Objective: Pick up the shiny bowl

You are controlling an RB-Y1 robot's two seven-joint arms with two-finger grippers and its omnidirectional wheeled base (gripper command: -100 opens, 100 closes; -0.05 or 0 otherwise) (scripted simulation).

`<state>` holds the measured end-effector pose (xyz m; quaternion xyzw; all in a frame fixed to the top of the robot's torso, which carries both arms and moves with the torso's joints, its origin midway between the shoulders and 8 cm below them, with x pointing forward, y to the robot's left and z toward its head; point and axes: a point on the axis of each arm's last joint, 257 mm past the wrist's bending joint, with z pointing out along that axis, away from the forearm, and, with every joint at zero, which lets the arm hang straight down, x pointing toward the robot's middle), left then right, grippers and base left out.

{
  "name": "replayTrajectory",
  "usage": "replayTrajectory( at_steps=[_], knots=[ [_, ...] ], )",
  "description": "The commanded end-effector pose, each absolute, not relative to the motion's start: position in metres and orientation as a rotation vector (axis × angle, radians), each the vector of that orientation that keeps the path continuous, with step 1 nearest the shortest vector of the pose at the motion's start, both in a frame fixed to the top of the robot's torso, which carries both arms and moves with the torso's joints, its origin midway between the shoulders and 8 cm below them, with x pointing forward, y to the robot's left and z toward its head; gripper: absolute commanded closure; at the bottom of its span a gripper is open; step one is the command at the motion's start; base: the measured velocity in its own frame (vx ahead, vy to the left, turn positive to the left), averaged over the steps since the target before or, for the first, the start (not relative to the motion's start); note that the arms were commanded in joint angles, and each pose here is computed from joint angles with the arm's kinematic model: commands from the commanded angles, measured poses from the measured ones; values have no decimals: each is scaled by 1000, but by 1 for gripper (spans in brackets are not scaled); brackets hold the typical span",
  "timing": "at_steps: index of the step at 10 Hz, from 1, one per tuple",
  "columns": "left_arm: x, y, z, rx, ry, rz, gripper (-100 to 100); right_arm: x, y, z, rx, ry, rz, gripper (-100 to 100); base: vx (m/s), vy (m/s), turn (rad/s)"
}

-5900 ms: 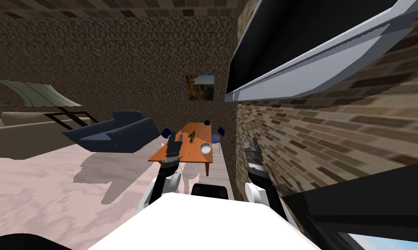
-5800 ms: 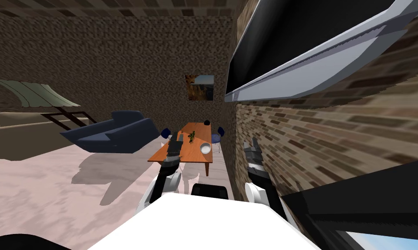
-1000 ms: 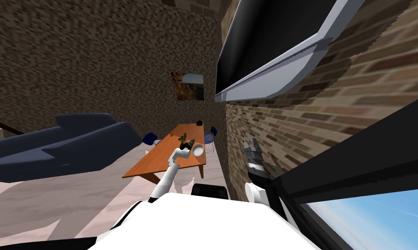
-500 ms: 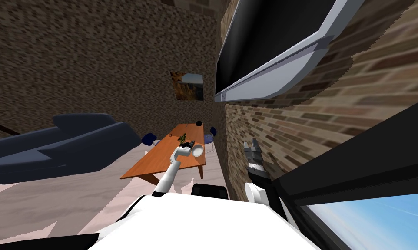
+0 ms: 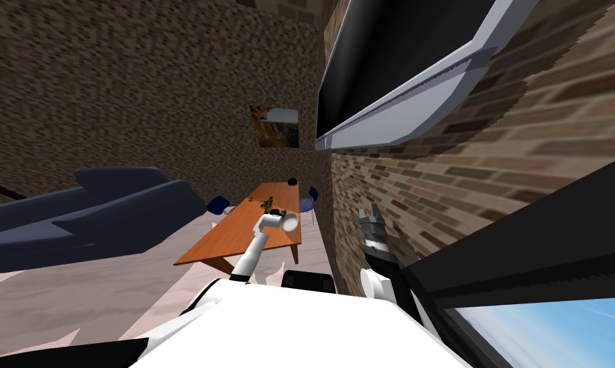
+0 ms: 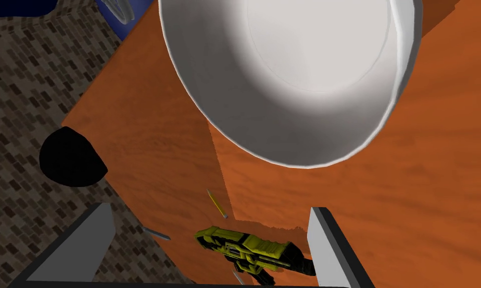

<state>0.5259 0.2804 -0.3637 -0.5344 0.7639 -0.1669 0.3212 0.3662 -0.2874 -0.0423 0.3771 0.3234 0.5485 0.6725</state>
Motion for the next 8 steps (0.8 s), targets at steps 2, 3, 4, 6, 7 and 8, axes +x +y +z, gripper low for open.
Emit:
replayTrajectory(
  at_steps=[2,3,4,6,7,8],
  knots=[
    [516,284,-381,-1463,2074,-372,-100,366,-287,-42,849,728,1235,0,16,-16,3],
    [514,284,-383,-1468,2080,-366,-100,366,-287,-42,849,728,1235,0,16,-15,2],
    [507,285,-392,-1501,2115,-330,-100,366,-287,-42,849,728,1235,0,19,-18,6],
    [498,285,-402,-1538,2155,-289,-100,366,-287,-42,849,728,1235,0,16,-13,9],
    [493,285,-408,-1565,2182,-261,-100,366,-287,-42,849,728,1235,0,24,-22,15],
    [491,285,-410,-1571,2189,-253,-100,366,-287,-42,849,728,1235,0,22,-18,6]
  ],
)
